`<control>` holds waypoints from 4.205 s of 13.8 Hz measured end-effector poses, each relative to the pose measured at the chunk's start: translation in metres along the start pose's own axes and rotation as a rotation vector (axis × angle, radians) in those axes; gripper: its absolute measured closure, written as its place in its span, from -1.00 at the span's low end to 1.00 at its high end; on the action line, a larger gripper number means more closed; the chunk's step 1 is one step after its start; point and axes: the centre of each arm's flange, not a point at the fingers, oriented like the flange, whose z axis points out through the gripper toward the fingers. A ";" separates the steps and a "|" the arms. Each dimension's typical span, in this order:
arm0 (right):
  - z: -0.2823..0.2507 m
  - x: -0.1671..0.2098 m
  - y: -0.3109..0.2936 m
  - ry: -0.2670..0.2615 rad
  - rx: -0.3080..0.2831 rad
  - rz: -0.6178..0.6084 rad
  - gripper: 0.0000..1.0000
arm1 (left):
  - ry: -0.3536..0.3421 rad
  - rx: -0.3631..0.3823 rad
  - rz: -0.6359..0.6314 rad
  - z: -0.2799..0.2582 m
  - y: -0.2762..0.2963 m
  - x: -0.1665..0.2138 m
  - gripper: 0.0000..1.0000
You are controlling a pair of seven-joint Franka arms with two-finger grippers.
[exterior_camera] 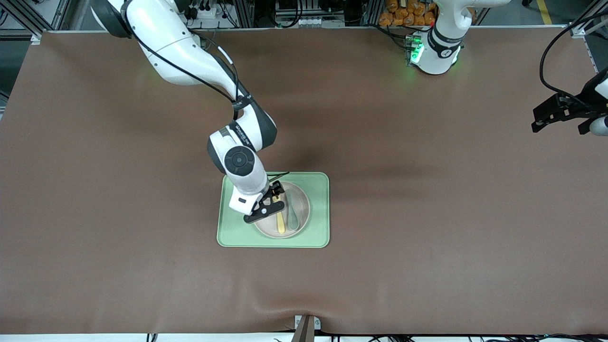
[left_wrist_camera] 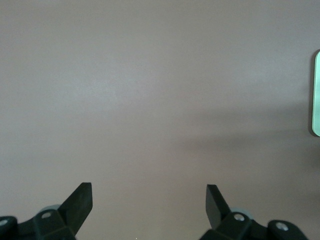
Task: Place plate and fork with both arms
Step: 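Lower the right gripper and grasp the yellow fork's handle, then lift the fork and set it on the placemat beside the plate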
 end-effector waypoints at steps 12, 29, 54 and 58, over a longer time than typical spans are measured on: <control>0.019 -0.008 -0.031 0.000 -0.042 -0.088 -0.86 | -0.020 0.000 0.002 0.011 0.001 0.003 -1.00; 0.034 -0.003 -0.022 0.038 -0.039 -0.073 0.40 | -0.028 -0.001 0.008 0.015 0.005 0.004 -1.00; -0.010 -0.013 0.121 -0.166 0.110 0.355 0.40 | -0.040 -0.001 0.012 0.021 0.007 0.006 -1.00; 0.004 -0.021 0.127 -0.190 0.106 0.366 0.40 | -0.042 -0.001 0.013 0.022 0.007 0.005 -1.00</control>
